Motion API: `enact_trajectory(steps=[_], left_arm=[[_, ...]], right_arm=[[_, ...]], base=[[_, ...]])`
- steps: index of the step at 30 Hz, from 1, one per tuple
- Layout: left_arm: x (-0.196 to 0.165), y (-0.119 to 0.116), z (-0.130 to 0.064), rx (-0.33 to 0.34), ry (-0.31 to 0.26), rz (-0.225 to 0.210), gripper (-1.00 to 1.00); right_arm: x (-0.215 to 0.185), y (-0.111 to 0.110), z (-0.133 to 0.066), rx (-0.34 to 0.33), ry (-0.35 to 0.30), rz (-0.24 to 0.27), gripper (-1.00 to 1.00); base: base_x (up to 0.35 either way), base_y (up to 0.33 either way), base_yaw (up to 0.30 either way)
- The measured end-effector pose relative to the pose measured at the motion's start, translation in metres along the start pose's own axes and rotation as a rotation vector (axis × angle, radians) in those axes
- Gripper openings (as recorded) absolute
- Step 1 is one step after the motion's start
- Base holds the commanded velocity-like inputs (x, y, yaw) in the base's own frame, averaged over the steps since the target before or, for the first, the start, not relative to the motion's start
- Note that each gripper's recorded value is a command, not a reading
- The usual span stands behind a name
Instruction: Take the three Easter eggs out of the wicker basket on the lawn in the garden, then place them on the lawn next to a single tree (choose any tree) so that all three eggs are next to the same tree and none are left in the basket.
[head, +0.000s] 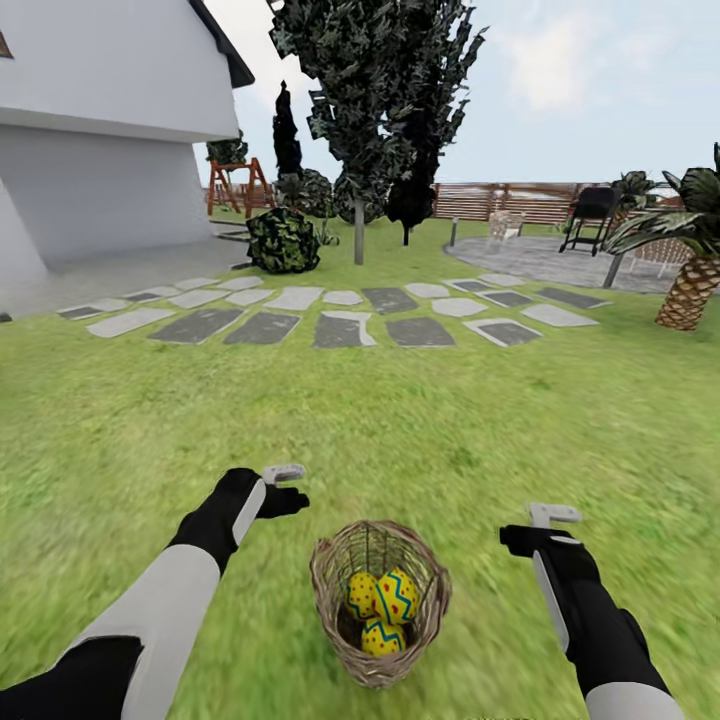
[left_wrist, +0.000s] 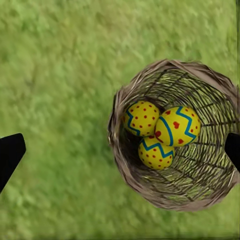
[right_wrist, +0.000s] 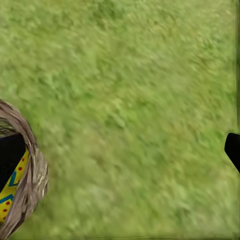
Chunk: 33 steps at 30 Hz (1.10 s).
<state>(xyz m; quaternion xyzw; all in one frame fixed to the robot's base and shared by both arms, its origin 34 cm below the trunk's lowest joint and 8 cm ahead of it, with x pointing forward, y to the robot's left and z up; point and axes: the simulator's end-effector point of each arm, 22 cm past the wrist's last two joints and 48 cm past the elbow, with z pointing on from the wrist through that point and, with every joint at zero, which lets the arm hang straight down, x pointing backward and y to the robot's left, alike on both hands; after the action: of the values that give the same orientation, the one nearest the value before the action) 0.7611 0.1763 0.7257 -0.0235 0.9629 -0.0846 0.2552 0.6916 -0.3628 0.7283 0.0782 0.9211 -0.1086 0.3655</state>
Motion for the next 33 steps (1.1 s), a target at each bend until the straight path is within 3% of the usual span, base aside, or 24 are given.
enact_trajectory(steps=[2,10,14,23,33], left_arm=[[0.008,0.000,0.003,0.001,0.017,0.002,1.00],[0.074,-0.028,0.026,0.092,0.172,0.000,1.00],[0.089,-0.030,0.029,0.080,0.204,0.012,1.00],[0.064,-0.026,0.026,0.069,0.135,0.017,1.00],[0.047,-0.021,0.035,0.068,0.057,0.018,1.00]], right_arm=[[0.001,0.000,0.000,0.000,0.001,0.000,1.00],[0.003,0.001,0.001,0.001,0.007,-0.007,1.00],[0.014,0.003,0.005,-0.004,0.029,-0.015,1.00],[0.021,0.004,0.008,-0.006,0.043,-0.021,1.00],[0.032,0.007,0.019,-0.007,0.041,-0.019,1.00]], base=[[0.021,0.017,-0.278],[0.003,0.002,-0.062],[0.000,0.000,-0.001],[0.000,0.000,0.000],[0.000,0.000,0.000]])
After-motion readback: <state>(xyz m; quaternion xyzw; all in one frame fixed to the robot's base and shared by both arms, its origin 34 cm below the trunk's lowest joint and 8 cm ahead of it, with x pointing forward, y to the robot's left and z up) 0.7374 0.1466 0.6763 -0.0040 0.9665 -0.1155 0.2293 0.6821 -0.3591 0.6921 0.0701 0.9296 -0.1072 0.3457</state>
